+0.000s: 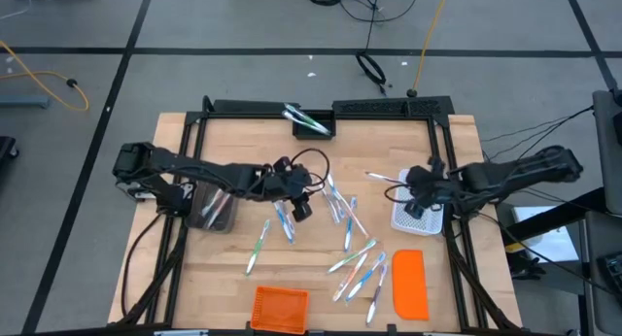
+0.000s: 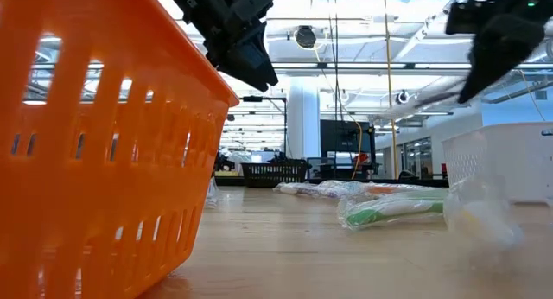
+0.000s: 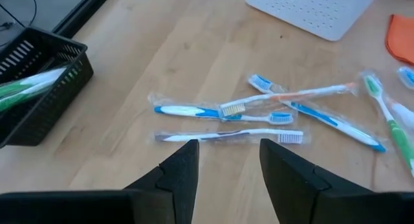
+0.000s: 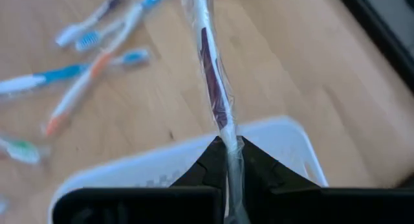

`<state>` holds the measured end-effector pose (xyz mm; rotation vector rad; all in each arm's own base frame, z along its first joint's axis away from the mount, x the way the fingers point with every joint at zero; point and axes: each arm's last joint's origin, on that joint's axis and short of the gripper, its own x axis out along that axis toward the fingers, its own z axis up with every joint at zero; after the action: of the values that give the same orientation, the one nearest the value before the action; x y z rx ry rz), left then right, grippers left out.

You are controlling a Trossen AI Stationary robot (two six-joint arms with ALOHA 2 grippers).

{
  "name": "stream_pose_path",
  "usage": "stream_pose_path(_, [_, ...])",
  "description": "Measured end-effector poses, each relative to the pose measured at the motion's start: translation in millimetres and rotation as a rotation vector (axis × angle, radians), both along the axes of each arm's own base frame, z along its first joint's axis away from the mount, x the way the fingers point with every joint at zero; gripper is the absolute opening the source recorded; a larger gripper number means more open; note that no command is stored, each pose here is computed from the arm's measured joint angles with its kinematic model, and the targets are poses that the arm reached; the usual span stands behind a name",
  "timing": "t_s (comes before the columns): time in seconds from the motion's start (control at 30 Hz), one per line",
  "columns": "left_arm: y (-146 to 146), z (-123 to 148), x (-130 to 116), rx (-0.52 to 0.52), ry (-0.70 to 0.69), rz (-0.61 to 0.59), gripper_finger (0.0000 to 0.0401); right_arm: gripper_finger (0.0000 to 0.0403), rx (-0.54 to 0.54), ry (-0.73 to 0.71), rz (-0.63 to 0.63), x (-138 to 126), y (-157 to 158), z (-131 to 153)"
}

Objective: Pick & Place Toothbrushes
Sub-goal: Put the purple toothbrush into the white bin

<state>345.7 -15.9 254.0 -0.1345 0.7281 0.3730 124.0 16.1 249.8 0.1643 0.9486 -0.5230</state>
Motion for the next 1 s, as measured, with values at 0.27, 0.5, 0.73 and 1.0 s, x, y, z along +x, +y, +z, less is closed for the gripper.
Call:
stream_pose_path(0.27, [-4, 0, 0, -0.001, -0.001, -0.011, 0.0166, 0.0009, 0.122, 0.023, -0.026, -22, 8, 0])
stream_pose_path(0.5, [-4, 0, 0, -0.001, -0.001, -0.011, 0.0166, 0.0009, 0.182, 0.112, -0.052, -40, 14, -3])
stream_pose_path(0.73, [-4, 0, 0, 0.001, 0.000, -0.012, 0.0166, 0.0009, 0.260, 0.093, -0.041, -53, 18, 3])
stream_pose_path(1.0, [-4, 0, 0, 0.001, 0.000, -0.013, 0.0166, 0.0009, 0.338, 0.171, -0.007, -68, 18, 24])
